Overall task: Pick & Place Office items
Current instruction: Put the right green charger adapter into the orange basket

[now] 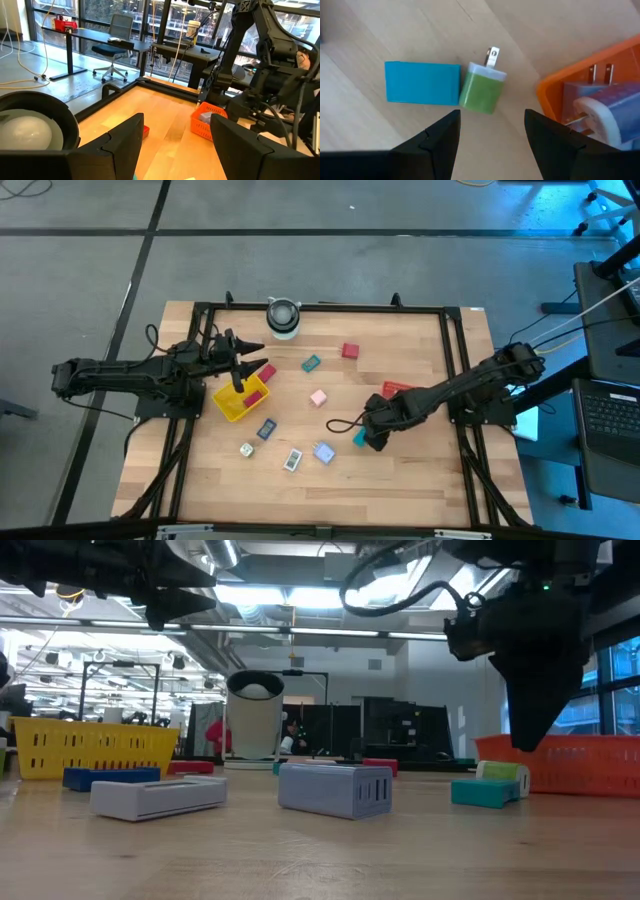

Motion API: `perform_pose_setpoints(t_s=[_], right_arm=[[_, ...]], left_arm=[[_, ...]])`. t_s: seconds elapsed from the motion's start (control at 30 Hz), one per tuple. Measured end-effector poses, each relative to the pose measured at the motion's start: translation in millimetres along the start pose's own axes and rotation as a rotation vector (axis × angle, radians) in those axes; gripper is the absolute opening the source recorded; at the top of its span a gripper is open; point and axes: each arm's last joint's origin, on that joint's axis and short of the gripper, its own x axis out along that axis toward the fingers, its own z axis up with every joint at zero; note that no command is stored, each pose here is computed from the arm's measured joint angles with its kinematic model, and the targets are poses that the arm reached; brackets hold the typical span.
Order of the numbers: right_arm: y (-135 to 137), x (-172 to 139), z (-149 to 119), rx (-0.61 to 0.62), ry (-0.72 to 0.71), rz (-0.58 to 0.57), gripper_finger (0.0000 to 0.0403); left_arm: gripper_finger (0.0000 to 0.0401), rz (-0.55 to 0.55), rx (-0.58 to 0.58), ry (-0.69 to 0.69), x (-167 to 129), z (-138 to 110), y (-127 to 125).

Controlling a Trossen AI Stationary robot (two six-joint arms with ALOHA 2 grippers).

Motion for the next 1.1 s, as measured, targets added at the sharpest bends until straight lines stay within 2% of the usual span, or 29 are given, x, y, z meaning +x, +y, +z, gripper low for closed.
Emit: perform_pose_setpoints(t_s=[0.17,0.37,0.57,1.1], right_arm=[[-5,1,6,-0.045,0.003,-0.01,0.0221],[-14,7,10,-0.041,0.023,-0.029,0.0221],[-8,11,11,-0.032,0.011,0.076,0.0221],[-2,10,13,-0.018,-0.033,0.12,0.0217]], left_arm=[[0.0226,0.0,0.0,0.0,0,0,0],[0.0226,0.001,-0.003,0.005,0,0,0],[0.0226,0.002,-0.005,0.009,0,-1,0],[0.0226,0.002,-0.016,0.014,0,-1,0]])
